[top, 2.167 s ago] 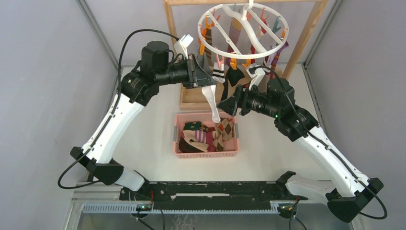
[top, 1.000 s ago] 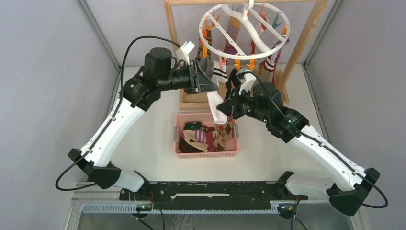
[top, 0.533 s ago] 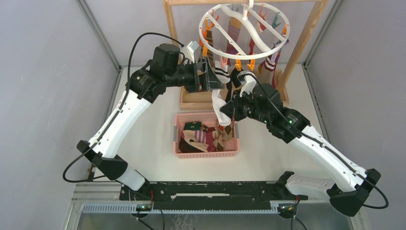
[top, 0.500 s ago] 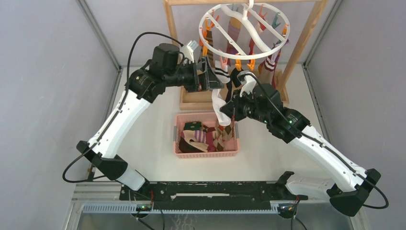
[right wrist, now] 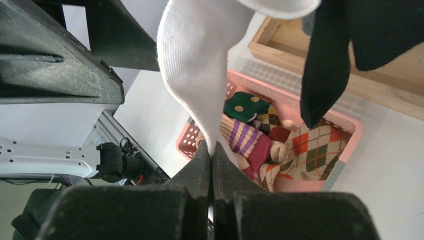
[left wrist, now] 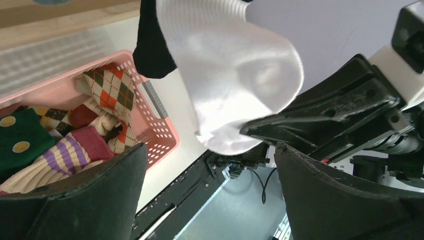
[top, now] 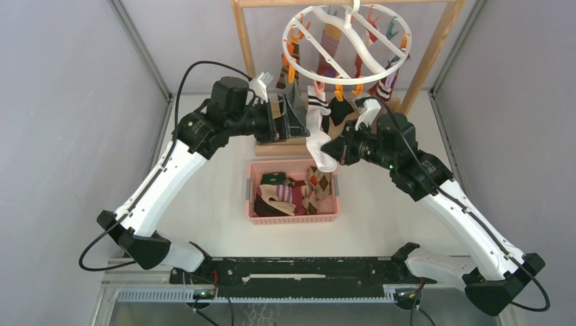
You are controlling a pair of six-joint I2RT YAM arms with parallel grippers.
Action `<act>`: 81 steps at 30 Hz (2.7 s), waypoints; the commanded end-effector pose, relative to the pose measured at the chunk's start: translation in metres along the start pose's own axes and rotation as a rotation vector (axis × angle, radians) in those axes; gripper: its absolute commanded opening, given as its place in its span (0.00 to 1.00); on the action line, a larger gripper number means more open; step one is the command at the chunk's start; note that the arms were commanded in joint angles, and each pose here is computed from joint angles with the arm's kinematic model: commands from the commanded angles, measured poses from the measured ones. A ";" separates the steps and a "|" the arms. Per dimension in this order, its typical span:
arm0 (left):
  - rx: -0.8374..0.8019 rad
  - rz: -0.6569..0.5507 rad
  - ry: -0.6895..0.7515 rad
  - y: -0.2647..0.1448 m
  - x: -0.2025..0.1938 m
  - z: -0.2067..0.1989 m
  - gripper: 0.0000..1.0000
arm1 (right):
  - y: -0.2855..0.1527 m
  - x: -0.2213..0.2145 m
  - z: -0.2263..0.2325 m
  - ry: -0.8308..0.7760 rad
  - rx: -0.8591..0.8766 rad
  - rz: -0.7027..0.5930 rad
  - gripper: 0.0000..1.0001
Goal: Remove the socks clipped to the hanger
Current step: Remove the sock from the hanger.
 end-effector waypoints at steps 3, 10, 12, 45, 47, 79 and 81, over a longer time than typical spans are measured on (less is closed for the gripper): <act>-0.068 -0.073 0.003 -0.012 0.009 -0.013 1.00 | -0.025 0.016 -0.009 0.031 -0.015 -0.078 0.00; -0.085 -0.067 -0.004 -0.006 0.011 -0.013 1.00 | -0.046 0.027 -0.032 0.088 -0.051 -0.151 0.00; -0.087 -0.067 -0.003 -0.006 0.011 -0.013 1.00 | -0.054 0.031 -0.037 0.088 -0.074 -0.177 0.00; -0.067 0.034 0.065 -0.010 -0.017 0.002 1.00 | -0.099 0.084 -0.120 0.305 -0.363 -0.457 0.00; -0.066 0.028 0.063 -0.010 -0.016 0.001 1.00 | -0.096 0.081 -0.115 0.311 -0.342 -0.440 0.00; -0.010 -0.225 0.170 -0.007 0.071 -0.068 1.00 | -0.033 0.032 -0.023 0.118 -0.040 -0.154 0.00; -0.008 -0.257 0.221 -0.009 0.066 -0.070 1.00 | -0.033 0.030 -0.022 0.120 -0.035 -0.148 0.00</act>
Point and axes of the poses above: each gripper's point midway between its finger pads, its own y axis out along the fingers, its own z axis along the line the jaws close on, x = y × z, the point moved 6 cm from there along -y, back along the fingers, and after that the axes turned 8 degrees about y, right-handed, at the moved point
